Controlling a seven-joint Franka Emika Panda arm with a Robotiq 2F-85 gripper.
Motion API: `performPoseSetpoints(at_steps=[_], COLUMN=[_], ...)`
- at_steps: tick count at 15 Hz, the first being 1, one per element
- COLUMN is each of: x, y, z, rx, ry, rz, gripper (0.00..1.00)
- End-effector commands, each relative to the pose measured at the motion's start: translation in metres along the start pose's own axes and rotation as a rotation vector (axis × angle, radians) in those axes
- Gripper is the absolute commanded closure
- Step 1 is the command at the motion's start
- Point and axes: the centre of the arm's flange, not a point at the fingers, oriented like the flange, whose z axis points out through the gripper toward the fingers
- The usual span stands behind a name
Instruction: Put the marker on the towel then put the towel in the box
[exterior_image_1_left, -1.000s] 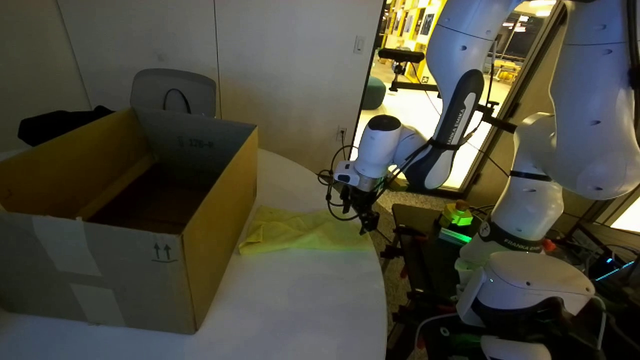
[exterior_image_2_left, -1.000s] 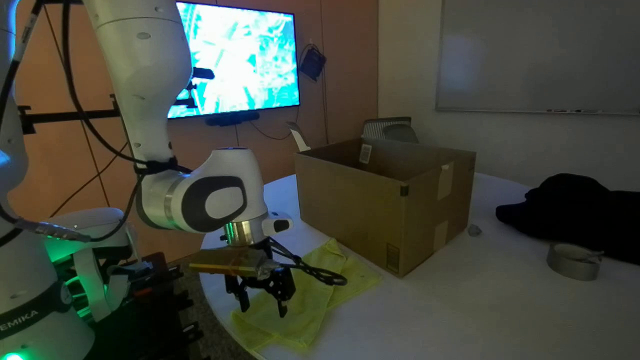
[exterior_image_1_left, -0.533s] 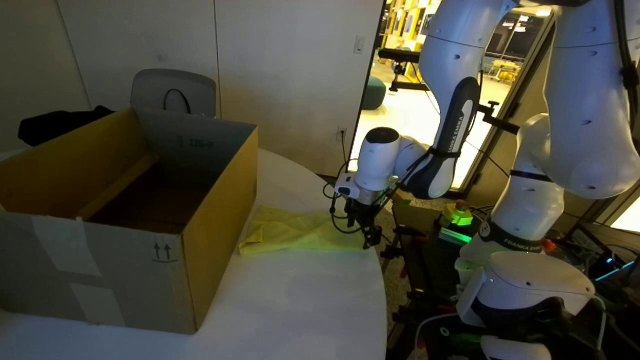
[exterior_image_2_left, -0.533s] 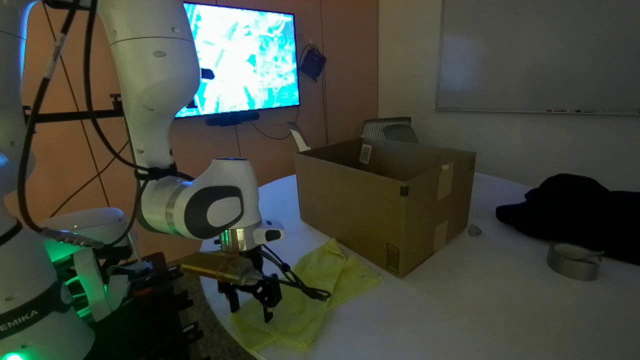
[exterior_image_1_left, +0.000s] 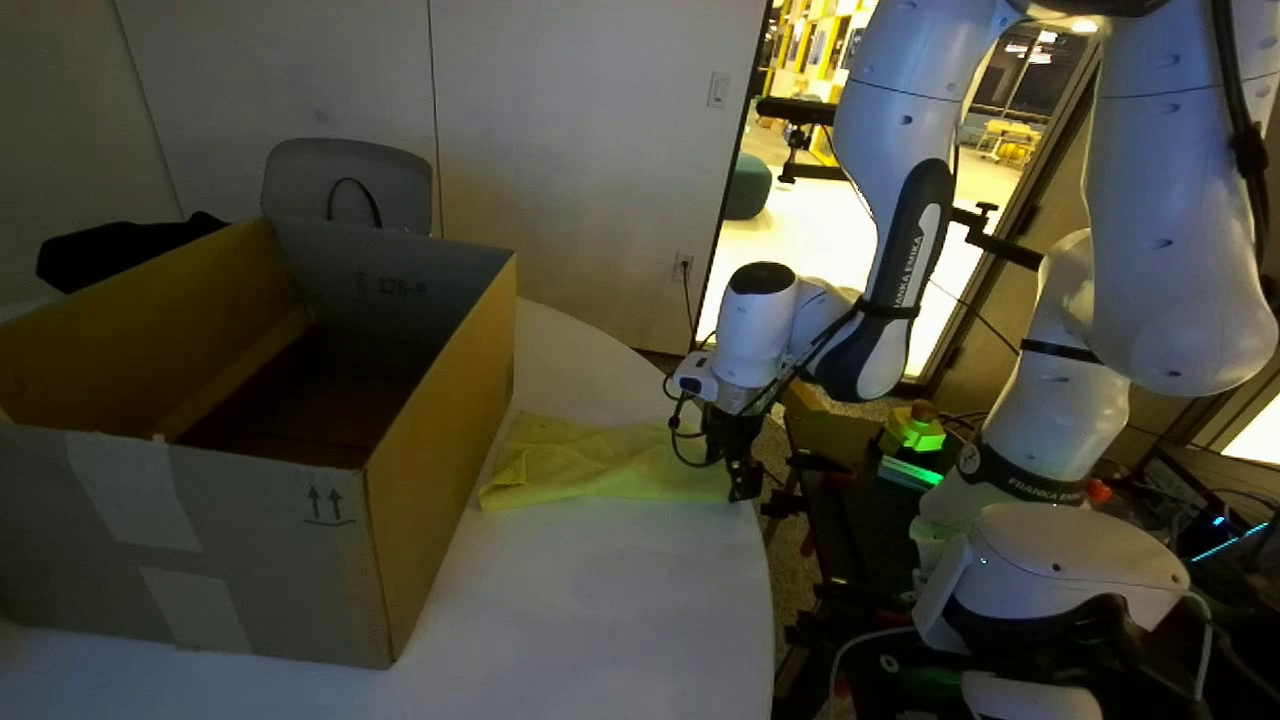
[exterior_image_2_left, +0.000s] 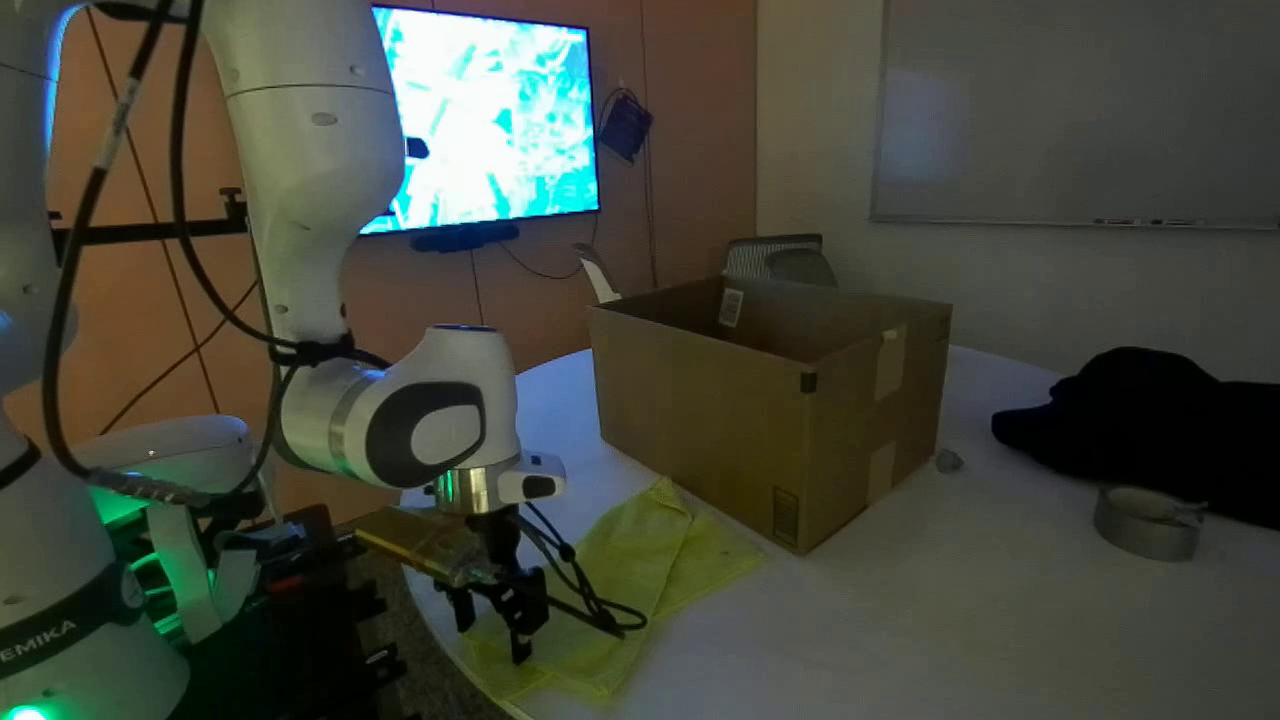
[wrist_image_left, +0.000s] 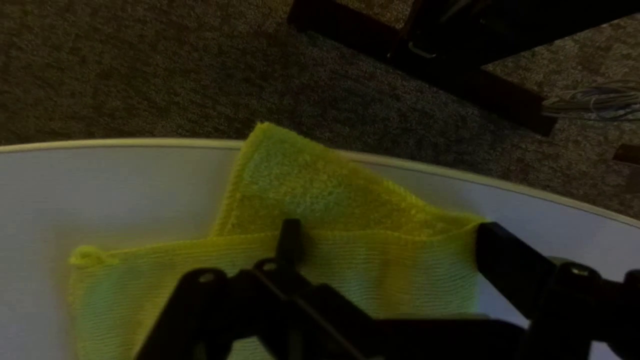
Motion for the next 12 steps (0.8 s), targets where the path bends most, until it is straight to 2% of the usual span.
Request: performPoseSetpoints(at_steps=[1, 7, 10, 12], x=[-0.016, -0.006, 0.003, 0.008], y=[-0.007, -0.006, -0.009, -0.011], z=[-0.009, -0.022, -0.032, -0.040], rx=[0.019, 0.015, 0.000, -0.020], ry=[-0.022, -0.024, -0.015, -0.007], rz=[0.061, 0.095, 0.099, 0.102], gripper=[0.42, 0.87, 0.95, 0.91])
